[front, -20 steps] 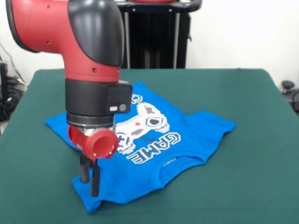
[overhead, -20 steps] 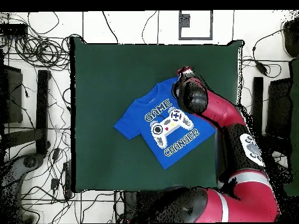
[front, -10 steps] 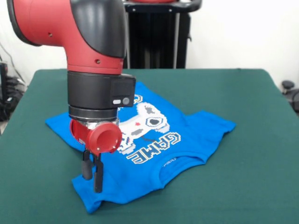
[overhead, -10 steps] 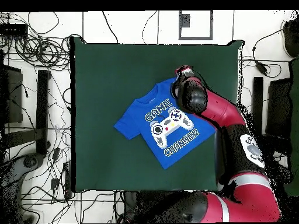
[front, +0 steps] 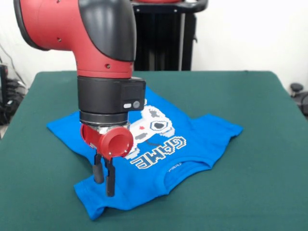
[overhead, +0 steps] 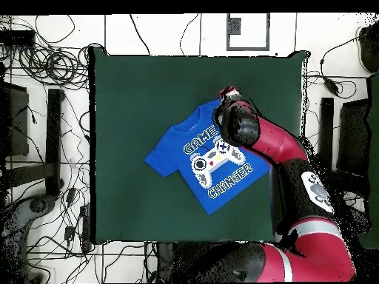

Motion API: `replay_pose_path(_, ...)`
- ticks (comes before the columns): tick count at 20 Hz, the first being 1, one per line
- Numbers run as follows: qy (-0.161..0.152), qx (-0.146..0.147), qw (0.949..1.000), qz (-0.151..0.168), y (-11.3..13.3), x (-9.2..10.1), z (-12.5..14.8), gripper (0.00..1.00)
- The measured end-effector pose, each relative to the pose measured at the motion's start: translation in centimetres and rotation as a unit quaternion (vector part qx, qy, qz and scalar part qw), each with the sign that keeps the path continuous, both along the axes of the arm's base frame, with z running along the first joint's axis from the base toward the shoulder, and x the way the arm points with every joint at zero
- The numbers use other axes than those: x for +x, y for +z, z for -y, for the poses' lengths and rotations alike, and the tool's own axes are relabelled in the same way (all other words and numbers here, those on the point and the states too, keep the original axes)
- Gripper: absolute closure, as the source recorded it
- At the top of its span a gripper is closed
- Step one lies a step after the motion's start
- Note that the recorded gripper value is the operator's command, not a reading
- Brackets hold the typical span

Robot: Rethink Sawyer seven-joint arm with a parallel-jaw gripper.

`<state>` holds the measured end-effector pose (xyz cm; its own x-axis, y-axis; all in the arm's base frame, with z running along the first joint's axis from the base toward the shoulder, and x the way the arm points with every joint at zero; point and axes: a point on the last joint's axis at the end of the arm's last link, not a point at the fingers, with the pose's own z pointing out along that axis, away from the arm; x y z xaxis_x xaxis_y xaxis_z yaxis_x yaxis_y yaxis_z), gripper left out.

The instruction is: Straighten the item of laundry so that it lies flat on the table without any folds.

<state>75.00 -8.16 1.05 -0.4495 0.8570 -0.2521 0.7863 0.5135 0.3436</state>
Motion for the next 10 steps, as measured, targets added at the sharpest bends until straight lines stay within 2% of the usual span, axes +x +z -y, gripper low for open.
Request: replay_pose_path(10,-0.006,0.004,0.9999,-0.010,-1.4,-1.0,0.5,0.00)
